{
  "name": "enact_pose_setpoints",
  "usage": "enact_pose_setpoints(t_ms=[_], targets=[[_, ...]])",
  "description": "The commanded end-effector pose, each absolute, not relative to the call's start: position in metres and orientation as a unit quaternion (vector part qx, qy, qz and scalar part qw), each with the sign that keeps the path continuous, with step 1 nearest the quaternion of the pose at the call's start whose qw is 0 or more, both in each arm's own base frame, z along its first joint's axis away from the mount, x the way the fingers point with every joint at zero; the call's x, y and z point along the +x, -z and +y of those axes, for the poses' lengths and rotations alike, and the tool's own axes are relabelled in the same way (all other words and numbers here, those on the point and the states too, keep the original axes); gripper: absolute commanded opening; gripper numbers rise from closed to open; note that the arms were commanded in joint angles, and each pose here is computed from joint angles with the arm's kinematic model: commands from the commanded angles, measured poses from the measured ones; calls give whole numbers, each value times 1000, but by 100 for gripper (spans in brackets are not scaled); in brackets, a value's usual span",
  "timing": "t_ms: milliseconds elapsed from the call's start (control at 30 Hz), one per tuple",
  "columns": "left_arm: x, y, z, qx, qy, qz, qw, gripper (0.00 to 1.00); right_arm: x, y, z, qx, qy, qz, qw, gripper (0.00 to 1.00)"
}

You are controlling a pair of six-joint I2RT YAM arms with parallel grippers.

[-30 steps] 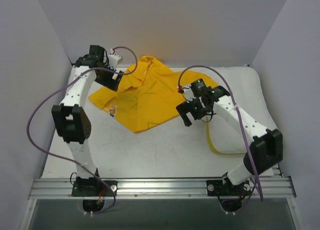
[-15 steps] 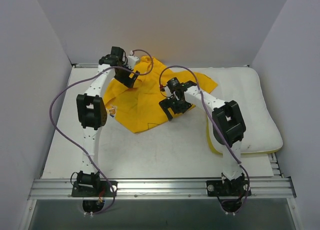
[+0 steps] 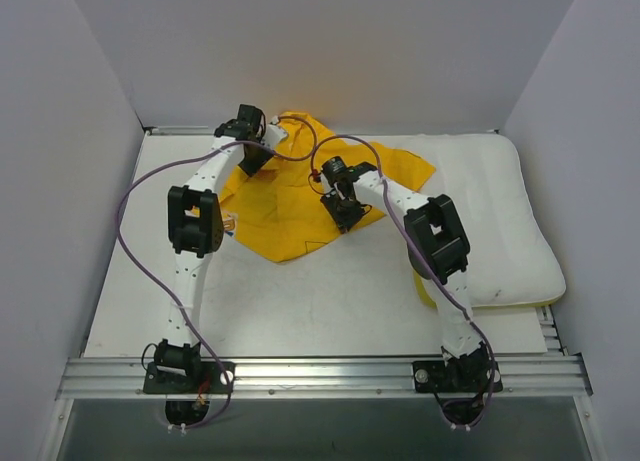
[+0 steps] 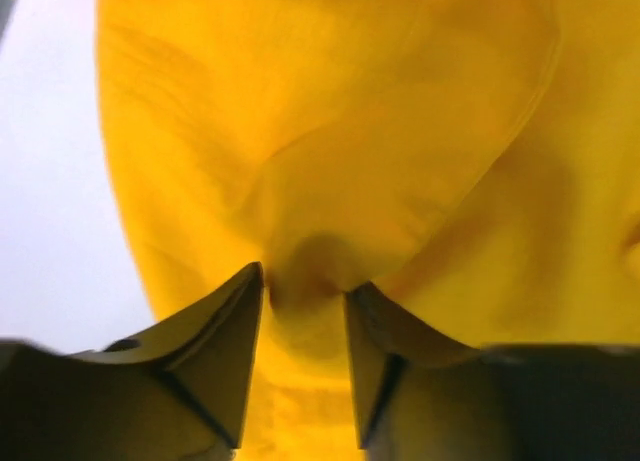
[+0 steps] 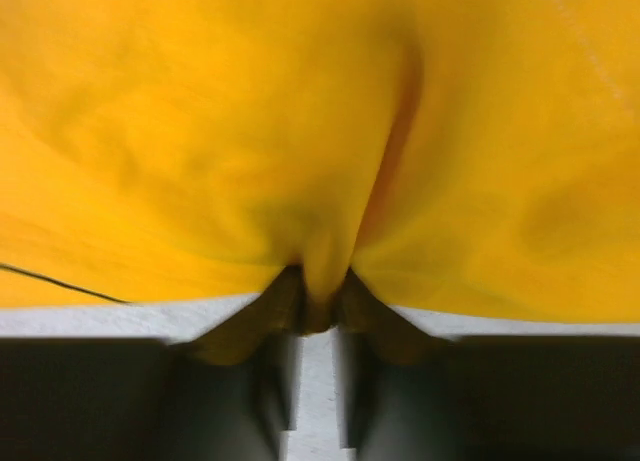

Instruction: Put the pillow into the pillowcase

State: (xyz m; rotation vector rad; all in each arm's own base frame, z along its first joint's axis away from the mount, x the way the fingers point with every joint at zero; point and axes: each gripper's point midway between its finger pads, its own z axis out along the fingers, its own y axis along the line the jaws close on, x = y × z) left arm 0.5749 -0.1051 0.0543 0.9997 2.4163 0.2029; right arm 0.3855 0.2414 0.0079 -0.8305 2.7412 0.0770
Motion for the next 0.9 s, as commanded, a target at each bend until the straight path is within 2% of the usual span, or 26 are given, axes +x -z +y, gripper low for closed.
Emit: enact_pose_setpoints(t_ms=[0, 33, 100, 133, 200, 300, 333, 400, 467, 533, 633, 667, 767, 800, 867], targets=[[604, -81, -82, 379, -155, 866, 287, 43, 377, 22, 214, -299, 45, 948, 97, 11], [607, -87, -76, 367, -159, 868, 295, 29, 375, 25, 210, -299, 52, 948, 91, 0], [613, -111, -57, 332, -150, 874, 321, 15, 368, 24, 200, -301, 62, 949, 76, 0], [611, -120, -49, 308, -141, 881, 330, 0, 369, 17, 196, -295, 57, 951, 79, 0], [601, -140, -27, 279, -127, 889, 339, 0, 364, 13, 182, -295, 68, 950, 74, 0], [572, -147, 29, 247, -135, 907, 312, 0, 364, -6, 154, -273, 68, 957, 75, 0], [547, -121, 65, 237, -144, 925, 260, 0, 366, -18, 148, -267, 63, 958, 84, 0], [521, -117, 93, 224, -147, 935, 233, 0, 370, -27, 127, -253, 58, 962, 81, 0], [478, -84, 127, 197, -130, 956, 173, 0, 376, -39, 116, -257, 53, 961, 89, 0], [443, -76, 139, 200, -118, 963, 140, 0, 382, -49, 109, -259, 51, 960, 92, 0], [360, -49, 114, 255, -12, 964, 76, 0, 403, -64, 116, -277, 51, 952, 119, 0], [316, -42, 85, 281, 57, 956, 58, 0, 410, -67, 120, -278, 47, 951, 128, 0], [235, -52, 34, 383, 174, 907, 8, 0, 445, -83, 144, -281, 41, 943, 173, 0], [211, -61, 10, 411, 202, 889, 16, 5, 453, -85, 149, -281, 46, 941, 182, 0], [194, -82, -9, 446, 207, 870, 45, 13, 476, -91, 163, -290, 65, 931, 210, 0]])
